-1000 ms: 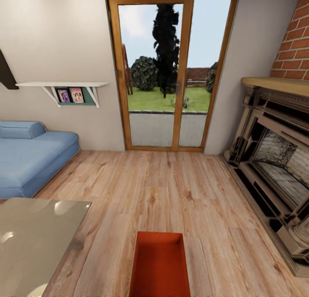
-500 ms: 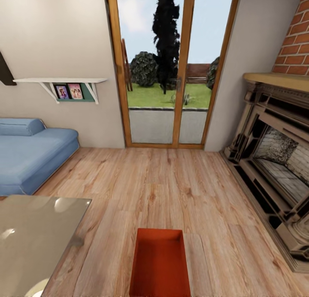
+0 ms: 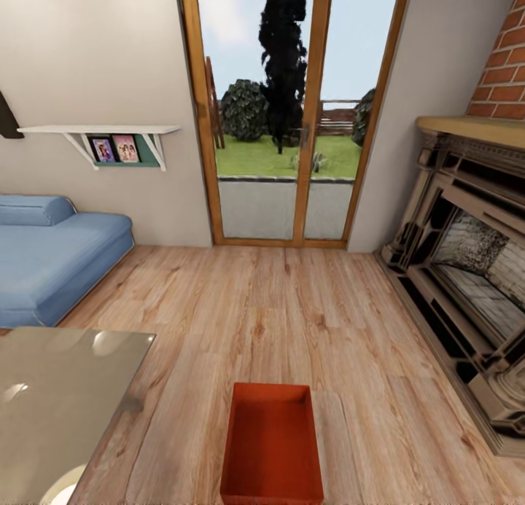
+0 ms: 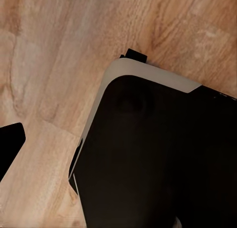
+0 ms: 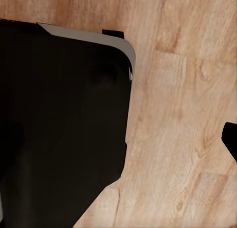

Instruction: Move the two storage containers from the living room to the garage. In the garage, place one container on the floor and stack the other container on top of it (either order is fine).

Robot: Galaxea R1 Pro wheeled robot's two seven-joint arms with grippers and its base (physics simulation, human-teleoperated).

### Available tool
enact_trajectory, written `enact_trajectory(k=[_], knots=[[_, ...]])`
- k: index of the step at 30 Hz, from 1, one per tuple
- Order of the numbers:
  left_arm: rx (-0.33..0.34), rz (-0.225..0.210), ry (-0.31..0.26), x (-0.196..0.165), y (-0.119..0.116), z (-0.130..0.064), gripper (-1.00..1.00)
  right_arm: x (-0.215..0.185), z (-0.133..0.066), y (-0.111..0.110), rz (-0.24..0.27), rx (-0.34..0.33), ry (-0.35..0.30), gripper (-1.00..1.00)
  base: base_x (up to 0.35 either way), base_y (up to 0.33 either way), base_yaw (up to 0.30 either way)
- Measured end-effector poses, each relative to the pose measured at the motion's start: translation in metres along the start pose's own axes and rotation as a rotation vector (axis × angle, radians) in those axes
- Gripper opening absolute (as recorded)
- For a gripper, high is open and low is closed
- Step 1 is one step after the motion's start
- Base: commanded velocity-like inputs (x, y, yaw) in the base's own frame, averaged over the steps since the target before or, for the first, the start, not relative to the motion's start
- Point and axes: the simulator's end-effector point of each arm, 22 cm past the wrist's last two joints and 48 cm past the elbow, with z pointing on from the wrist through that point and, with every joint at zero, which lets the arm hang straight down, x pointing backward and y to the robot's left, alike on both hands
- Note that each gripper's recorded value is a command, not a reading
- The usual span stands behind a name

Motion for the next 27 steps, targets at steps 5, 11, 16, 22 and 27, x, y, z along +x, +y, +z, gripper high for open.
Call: enact_trajectory(k=[5,11,16,22,27], knots=[[-0.003,0.001,0.008,0.003,0.001,0.001,1.00,0.003,0.000,0.001,-0.001,-0.002,0.008,1.00,0.000,0.000,0.000],[-0.007,0.002,0.017,0.007,0.003,0.001,1.00,0.007,0.000,0.001,-0.001,-0.003,0.018,1.00,0.000,0.000,0.000],[-0.009,0.003,0.024,0.010,0.004,0.002,1.00,0.010,0.000,0.001,-0.003,-0.004,0.026,1.00,0.000,0.000,0.000],[-0.013,0.004,0.033,0.014,0.005,0.002,1.00,0.014,0.001,0.002,-0.003,-0.005,0.035,1.00,0.000,0.000,0.000],[-0.016,0.005,0.041,0.016,0.006,0.003,1.00,0.017,0.001,0.002,-0.004,-0.007,0.043,1.00,0.000,0.000,0.000]])
